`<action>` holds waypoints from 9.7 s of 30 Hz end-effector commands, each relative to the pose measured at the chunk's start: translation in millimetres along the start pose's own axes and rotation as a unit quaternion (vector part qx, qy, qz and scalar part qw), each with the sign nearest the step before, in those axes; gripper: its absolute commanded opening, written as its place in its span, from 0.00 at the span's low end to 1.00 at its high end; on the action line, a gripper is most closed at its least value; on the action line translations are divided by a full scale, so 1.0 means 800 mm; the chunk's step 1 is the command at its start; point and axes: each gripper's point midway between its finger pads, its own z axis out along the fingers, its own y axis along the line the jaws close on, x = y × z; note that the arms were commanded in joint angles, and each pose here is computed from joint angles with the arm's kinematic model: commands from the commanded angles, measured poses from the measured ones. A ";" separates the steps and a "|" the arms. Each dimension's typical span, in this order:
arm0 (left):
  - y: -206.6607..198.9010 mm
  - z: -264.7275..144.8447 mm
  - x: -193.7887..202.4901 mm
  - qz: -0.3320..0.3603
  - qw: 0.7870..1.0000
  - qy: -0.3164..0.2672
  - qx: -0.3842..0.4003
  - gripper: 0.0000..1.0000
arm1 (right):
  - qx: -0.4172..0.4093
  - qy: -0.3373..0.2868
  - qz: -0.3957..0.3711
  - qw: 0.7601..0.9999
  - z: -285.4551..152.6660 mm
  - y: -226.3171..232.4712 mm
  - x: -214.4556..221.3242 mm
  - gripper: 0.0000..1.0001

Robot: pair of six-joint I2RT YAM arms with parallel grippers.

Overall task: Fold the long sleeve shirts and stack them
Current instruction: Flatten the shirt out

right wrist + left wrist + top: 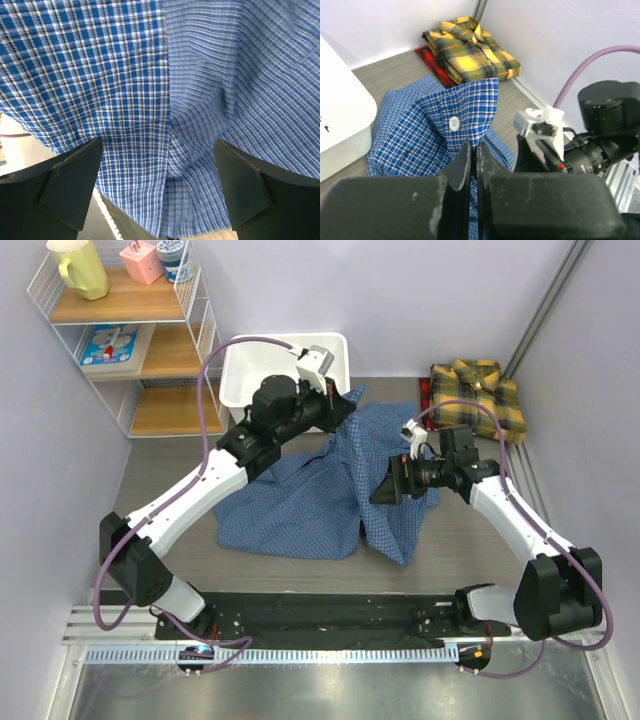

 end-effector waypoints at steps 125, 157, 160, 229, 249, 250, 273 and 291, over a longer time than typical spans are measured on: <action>0.158 -0.135 0.289 0.255 0.894 0.368 0.022 0.00 | 0.069 0.053 -0.108 0.990 -0.036 -0.132 -0.115 0.01; 0.214 -0.092 0.304 0.118 0.919 0.373 0.046 0.09 | 0.021 0.081 -0.097 0.992 0.002 -0.104 -0.091 0.01; 0.197 -0.098 0.296 0.085 0.922 0.372 0.071 0.27 | 0.021 0.081 -0.096 0.992 0.002 -0.105 -0.092 0.01; 0.217 -0.281 0.316 0.129 0.851 0.508 -0.025 0.61 | 0.122 0.268 -0.127 0.947 0.015 -0.133 0.033 0.15; 0.235 -0.448 0.396 0.198 0.713 0.672 -0.023 0.53 | 0.149 0.483 -0.196 0.840 -0.089 -0.153 0.176 0.15; 0.226 -0.439 0.379 0.209 0.726 0.655 0.005 0.54 | 0.135 0.489 -0.191 0.841 -0.097 -0.141 0.175 0.15; 0.306 -0.327 0.384 0.129 0.767 0.621 -0.098 0.65 | 0.125 0.446 -0.163 0.871 0.005 -0.172 0.148 0.20; 0.232 -0.288 0.262 0.155 0.876 0.457 0.009 0.68 | 0.090 0.307 -0.180 0.930 -0.015 -0.105 0.020 0.42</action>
